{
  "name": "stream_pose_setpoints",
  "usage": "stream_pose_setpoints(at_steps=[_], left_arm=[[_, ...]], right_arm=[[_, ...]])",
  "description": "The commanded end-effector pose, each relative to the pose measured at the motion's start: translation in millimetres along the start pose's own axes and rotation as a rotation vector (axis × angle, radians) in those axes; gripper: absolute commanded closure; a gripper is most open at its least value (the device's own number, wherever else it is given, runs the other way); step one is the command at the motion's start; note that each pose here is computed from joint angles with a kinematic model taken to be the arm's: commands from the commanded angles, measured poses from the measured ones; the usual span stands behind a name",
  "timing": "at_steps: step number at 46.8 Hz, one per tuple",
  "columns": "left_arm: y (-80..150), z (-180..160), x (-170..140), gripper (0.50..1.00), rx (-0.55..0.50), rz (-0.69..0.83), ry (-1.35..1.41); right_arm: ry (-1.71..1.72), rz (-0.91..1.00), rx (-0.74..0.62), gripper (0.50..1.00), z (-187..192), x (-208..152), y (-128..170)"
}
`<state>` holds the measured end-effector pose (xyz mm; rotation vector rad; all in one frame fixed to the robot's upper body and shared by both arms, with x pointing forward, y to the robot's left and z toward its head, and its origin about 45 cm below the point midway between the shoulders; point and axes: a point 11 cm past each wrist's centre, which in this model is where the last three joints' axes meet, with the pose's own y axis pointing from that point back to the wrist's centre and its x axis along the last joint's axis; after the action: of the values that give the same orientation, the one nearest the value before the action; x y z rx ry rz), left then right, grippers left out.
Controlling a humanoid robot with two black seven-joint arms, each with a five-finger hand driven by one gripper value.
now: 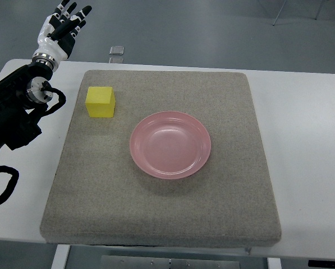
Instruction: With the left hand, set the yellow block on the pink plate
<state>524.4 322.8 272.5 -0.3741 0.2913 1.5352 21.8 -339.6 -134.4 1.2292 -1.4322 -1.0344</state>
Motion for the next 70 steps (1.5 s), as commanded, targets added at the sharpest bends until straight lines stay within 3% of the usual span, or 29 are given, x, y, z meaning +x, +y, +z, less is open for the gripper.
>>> stream_pose_setpoints(at_steps=[1, 52, 70], left_arm=[[0, 0, 1, 0.508, 0.001, 0.0, -0.009], [1, -3, 1, 0.508, 0.017, -0.003, -0.014], [-2, -10, -22, 0.51, 0.09, -0.117, -0.192]], right_arm=[[0.0, 0.0, 0.0, 0.576, 0, 0, 0], [0.0, 0.0, 0.0, 0.576, 0, 0, 0], [0.0, 0.0, 0.0, 0.576, 0, 0, 0]])
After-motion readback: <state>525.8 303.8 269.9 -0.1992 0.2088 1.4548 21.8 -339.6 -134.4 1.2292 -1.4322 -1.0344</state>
